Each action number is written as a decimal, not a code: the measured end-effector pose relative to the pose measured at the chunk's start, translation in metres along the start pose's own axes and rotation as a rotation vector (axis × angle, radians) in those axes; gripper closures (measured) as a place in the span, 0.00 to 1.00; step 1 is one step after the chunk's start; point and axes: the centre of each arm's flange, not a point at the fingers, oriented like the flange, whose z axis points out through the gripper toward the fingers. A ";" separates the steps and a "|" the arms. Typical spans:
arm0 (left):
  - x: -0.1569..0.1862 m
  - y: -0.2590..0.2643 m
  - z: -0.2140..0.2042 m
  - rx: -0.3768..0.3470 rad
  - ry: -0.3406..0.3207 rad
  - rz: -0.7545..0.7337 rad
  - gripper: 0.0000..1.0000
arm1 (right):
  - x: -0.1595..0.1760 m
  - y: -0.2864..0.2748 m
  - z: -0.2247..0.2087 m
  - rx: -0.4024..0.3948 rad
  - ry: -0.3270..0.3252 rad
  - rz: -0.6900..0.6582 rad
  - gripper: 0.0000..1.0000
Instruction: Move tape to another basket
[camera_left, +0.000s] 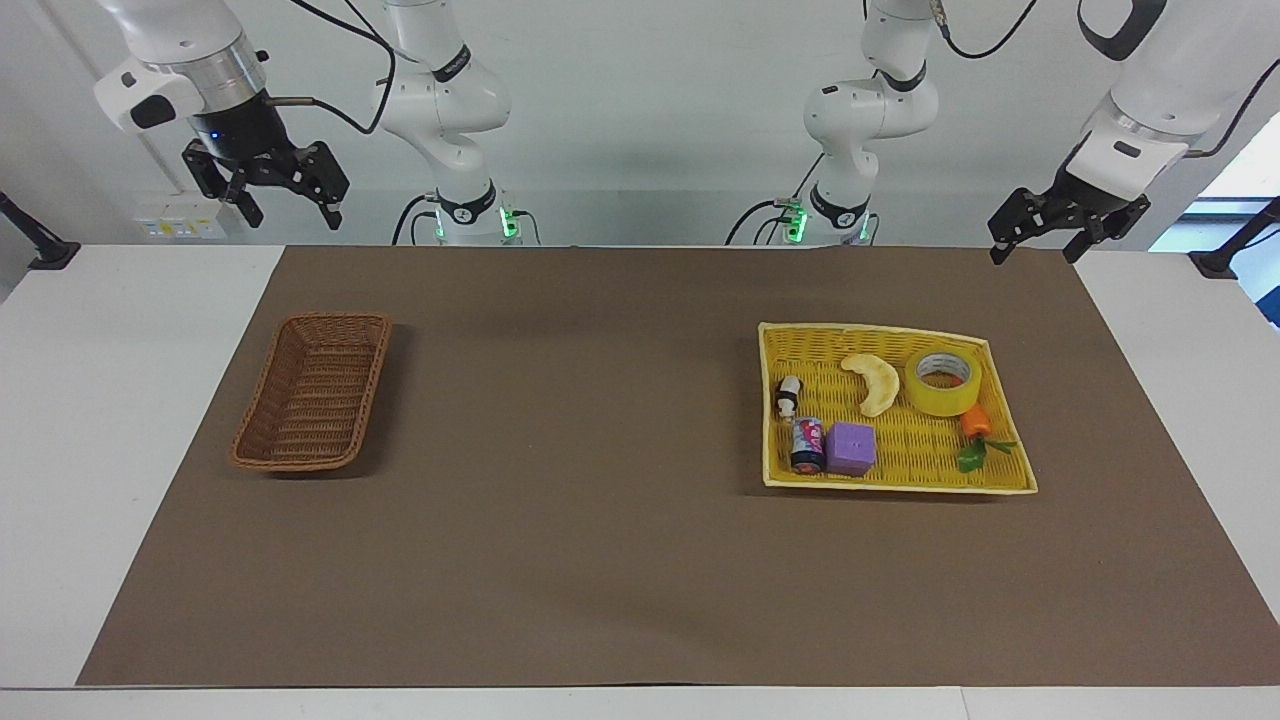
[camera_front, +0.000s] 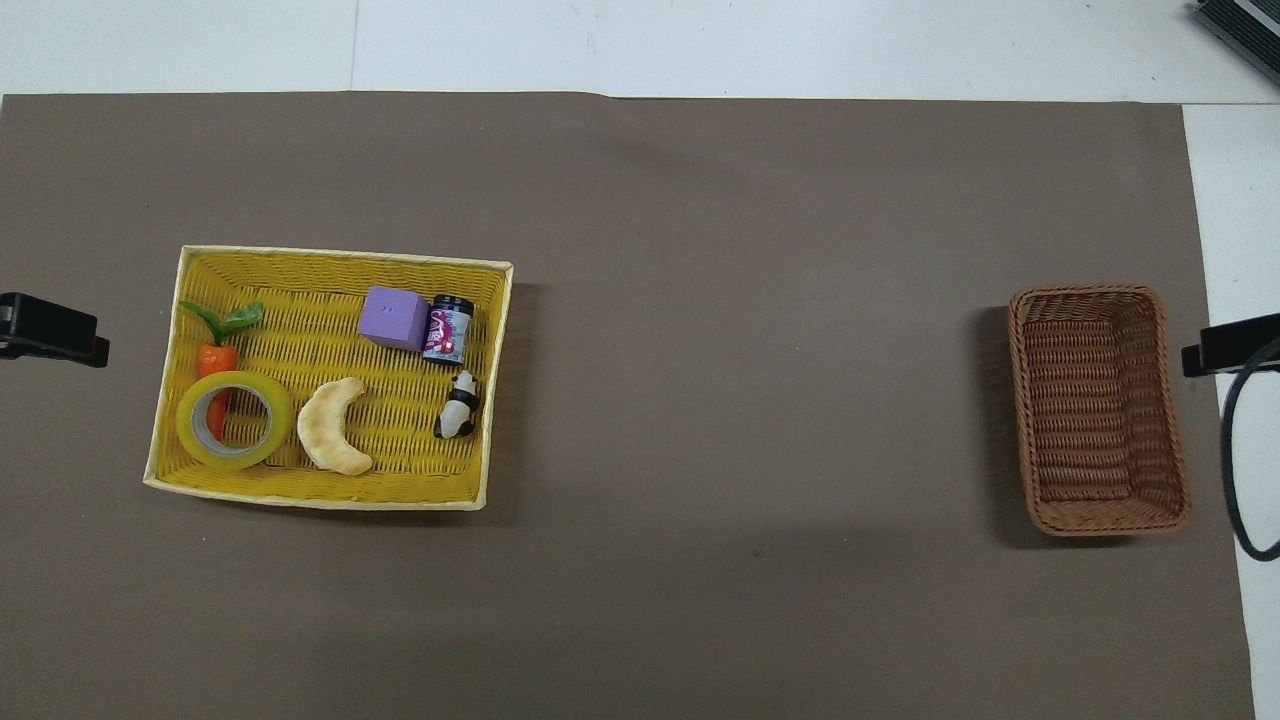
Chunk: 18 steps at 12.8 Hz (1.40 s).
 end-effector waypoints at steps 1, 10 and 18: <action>0.000 0.000 0.000 0.000 0.000 0.000 0.00 | 0.000 0.000 0.000 0.000 0.000 0.000 0.00; 0.000 0.000 0.000 0.000 0.000 -0.001 0.00 | 0.000 0.000 0.000 0.000 0.000 0.000 0.00; 0.000 -0.027 0.018 -0.001 0.002 -0.054 0.00 | 0.000 0.000 0.000 0.000 0.000 0.000 0.00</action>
